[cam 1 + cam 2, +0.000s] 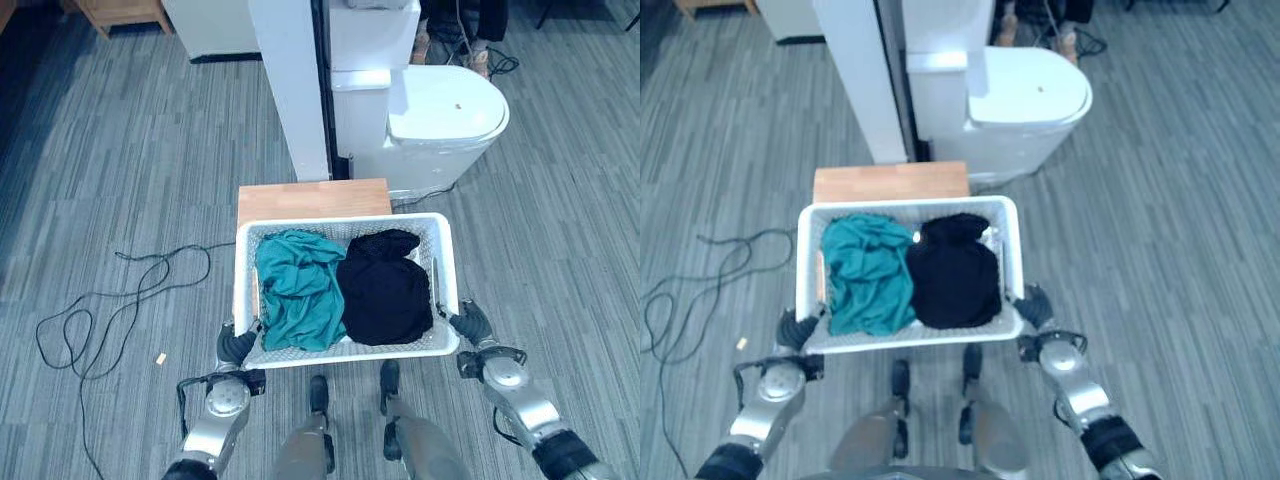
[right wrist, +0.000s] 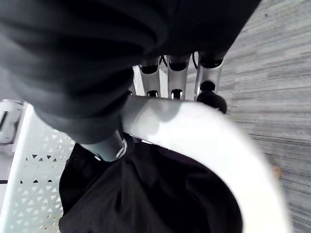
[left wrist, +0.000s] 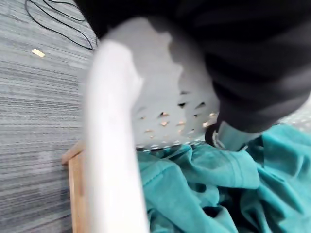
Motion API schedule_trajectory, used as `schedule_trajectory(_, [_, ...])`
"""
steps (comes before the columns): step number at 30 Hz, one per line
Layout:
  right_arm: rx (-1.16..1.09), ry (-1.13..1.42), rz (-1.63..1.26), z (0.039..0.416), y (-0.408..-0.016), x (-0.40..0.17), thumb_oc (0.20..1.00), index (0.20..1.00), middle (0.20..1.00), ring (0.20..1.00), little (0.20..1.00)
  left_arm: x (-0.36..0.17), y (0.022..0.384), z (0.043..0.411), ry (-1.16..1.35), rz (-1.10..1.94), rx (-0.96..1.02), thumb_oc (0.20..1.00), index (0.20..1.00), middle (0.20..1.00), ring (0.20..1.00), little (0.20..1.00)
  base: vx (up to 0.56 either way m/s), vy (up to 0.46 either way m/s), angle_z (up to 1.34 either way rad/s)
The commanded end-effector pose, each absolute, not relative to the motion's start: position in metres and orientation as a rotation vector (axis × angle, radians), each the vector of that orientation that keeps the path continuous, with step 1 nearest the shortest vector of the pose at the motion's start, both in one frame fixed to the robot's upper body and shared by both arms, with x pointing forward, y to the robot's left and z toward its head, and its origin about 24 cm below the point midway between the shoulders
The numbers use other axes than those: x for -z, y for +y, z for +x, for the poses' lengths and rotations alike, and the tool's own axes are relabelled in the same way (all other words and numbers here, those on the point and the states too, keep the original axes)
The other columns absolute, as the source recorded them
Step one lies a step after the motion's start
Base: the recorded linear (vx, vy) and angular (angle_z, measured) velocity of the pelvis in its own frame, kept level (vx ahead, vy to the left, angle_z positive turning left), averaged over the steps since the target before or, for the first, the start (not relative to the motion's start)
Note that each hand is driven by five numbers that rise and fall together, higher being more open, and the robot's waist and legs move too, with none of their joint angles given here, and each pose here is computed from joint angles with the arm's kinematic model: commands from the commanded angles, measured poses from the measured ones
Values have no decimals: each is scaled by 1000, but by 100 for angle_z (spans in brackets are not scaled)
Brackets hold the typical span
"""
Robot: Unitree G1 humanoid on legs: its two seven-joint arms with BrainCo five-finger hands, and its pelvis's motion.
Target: Grab the laundry basket,head to the washer,open it,put in the laundry and shut it.
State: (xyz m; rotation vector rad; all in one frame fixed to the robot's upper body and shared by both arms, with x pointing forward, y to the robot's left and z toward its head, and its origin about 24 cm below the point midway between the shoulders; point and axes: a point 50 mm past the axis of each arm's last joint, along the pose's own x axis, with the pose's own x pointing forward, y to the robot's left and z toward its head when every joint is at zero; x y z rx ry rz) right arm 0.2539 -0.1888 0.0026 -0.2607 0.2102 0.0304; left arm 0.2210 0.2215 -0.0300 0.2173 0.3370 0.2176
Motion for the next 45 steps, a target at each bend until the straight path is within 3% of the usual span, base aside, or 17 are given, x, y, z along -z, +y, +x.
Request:
schedule_trajectory(1, [-5,8,-177,257,-202,-37,200,200,200,200,200,7,230,231,204,163,-153,200,200,200,200,200,-62,-169,-3])
schedule_trajectory(15, [57,35,-78,218,-229,-31,200,200,200,200,200,-5,202,228,145,202,51,200,200,200,200,200,-22,71,-46])
schedule_trajectory(27, [-46,-68,4,237,-194,-49,200,200,200,200,200,-21,207,232,64,143,-27,200,200,200,200,200,-9,-8,-171])
schedule_trajectory(36, [-25,-29,-48,230,-208,-45,200,200,200,200,200,-8,183,225,105,86,57,200,200,200,200,200,173,-206,-102])
schedule_trajectory(45, [5,16,-70,227,-214,-35,200,200,200,200,200,0,186,215,149,113,53,200,200,200,200,200,256,-19,-66])
